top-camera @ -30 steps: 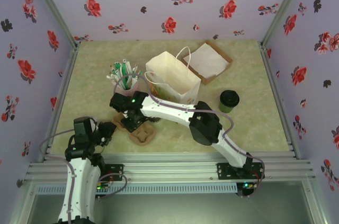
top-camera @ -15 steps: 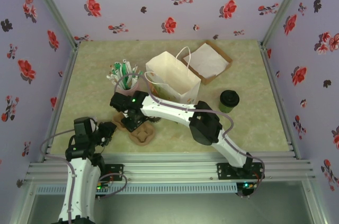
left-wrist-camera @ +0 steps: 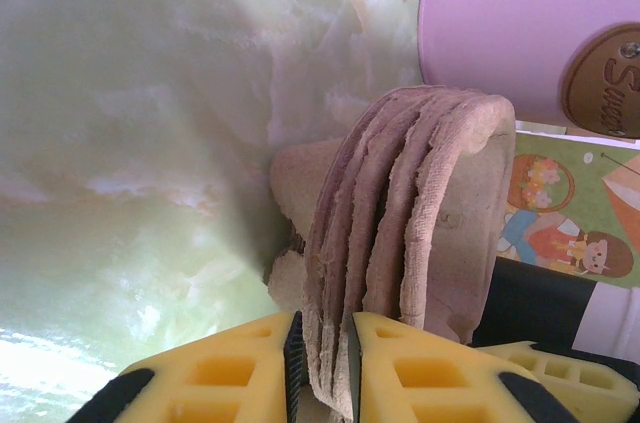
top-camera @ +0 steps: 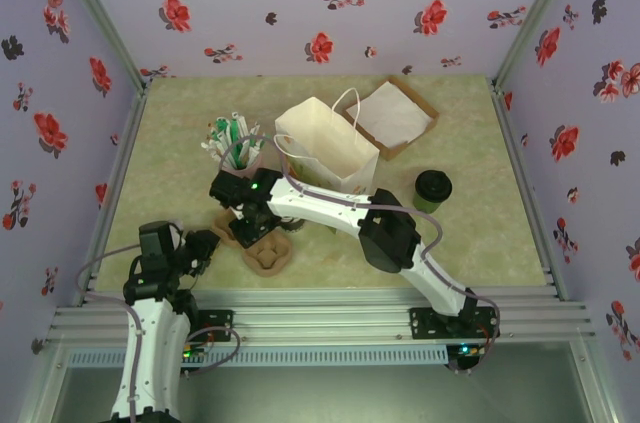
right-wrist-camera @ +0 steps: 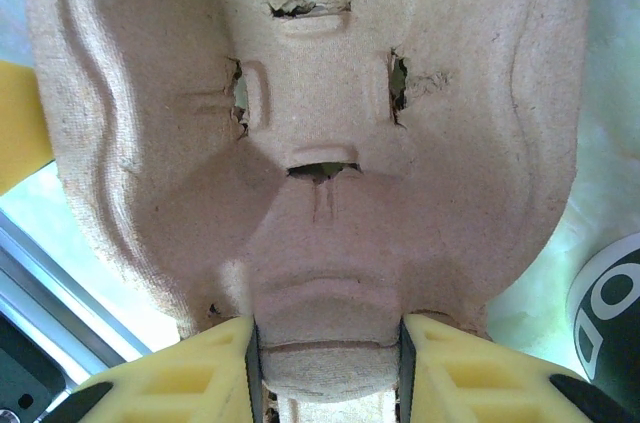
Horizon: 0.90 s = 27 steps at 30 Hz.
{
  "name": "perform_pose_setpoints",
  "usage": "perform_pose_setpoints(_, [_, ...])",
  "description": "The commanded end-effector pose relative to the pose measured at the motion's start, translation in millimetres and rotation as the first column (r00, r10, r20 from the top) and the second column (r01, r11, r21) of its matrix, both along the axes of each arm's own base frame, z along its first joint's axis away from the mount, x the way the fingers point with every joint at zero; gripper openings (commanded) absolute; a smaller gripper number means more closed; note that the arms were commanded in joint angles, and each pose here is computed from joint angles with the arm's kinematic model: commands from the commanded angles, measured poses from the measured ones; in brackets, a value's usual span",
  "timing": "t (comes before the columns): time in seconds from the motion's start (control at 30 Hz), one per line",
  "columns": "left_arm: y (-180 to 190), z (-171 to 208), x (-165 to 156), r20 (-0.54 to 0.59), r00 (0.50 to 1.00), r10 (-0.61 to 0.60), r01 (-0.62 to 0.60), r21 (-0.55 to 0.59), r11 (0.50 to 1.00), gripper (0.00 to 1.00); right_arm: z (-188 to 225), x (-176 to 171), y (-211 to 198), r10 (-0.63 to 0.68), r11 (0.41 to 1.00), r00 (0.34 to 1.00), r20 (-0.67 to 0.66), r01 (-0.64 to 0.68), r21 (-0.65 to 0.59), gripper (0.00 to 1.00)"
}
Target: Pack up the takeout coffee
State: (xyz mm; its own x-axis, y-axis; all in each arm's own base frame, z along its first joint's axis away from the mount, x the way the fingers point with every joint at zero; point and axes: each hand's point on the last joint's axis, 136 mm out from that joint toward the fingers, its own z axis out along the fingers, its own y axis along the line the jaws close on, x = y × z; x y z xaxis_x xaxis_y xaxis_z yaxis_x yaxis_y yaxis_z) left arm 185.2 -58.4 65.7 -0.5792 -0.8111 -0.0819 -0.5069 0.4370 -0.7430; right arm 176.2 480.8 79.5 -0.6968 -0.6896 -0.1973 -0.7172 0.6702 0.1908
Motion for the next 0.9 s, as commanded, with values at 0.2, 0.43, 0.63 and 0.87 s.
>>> perform_pose_setpoints(0.2, [1.1, -2.0, -2.9, 0.001, 1.000, -0.012, 0.012, 0.013, 1.000, 0.21, 32.0, -5.6, 4.2, -0.005, 0.997, 1.000, -0.010, 0.006, 0.078, 0.36])
perform_pose_setpoints(0.43, [-0.3, 18.2, -8.1, 0.032, 0.999, -0.003, 0.003, 0.001, 1.000, 0.22, 26.2, -3.8, 2.1, -0.018, 0.998, 1.000, -0.007, 0.018, 0.062, 0.36])
perform_pose_setpoints(0.63, [1.4, 42.0, -10.7, 0.070, 0.997, 0.014, -0.014, 0.004, 1.000, 0.14, 25.9, -3.7, 2.9, -0.021, 0.998, 1.000, -0.009, 0.022, 0.065, 0.36])
perform_pose_setpoints(0.87, [-1.6, 56.6, -3.0, 0.092, 0.996, 0.003, -0.001, -0.018, 1.000, 0.25, 24.3, -4.3, 2.6, -0.021, 0.998, 1.000, -0.012, 0.022, 0.063, 0.36])
